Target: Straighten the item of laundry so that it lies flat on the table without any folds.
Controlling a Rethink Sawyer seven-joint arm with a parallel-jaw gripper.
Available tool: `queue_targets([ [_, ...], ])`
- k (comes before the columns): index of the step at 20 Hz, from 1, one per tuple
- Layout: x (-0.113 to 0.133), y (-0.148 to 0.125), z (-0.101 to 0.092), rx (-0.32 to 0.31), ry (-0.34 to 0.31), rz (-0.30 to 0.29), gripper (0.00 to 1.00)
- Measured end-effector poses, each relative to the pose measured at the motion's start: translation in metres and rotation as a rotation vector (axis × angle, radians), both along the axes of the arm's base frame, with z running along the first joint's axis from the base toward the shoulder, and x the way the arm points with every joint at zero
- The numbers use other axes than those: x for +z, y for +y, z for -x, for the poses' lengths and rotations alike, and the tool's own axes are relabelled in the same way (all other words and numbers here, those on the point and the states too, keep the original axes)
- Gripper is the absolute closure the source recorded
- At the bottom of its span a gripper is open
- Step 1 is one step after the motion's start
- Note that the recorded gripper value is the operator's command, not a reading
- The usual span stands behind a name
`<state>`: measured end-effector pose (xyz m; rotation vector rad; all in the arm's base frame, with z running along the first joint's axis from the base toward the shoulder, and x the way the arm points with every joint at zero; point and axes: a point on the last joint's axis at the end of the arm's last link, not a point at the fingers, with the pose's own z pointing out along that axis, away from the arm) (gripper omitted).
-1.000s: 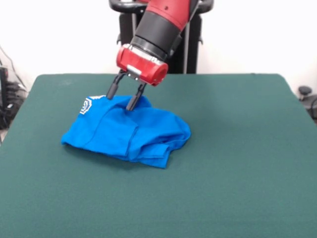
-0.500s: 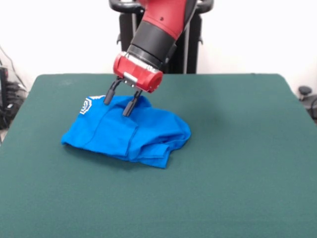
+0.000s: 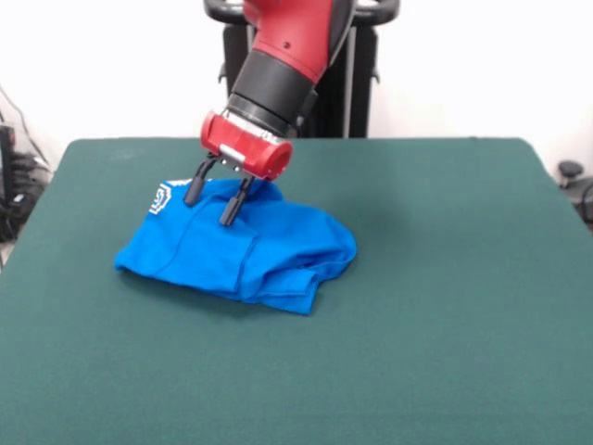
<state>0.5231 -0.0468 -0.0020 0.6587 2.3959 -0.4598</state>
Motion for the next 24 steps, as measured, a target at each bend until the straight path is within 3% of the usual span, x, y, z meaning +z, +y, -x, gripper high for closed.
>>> queue_targets([
  [10, 0.003, 0.0, -0.005, -0.016, -0.018, -0.012, 0.0],
  [19, 0.019, 0.001, -0.03, -0.062, -0.093, -0.098, 0.0],
  [24, 0.026, -0.001, -0.035, -0.07, -0.111, -0.108, 0.0],
])
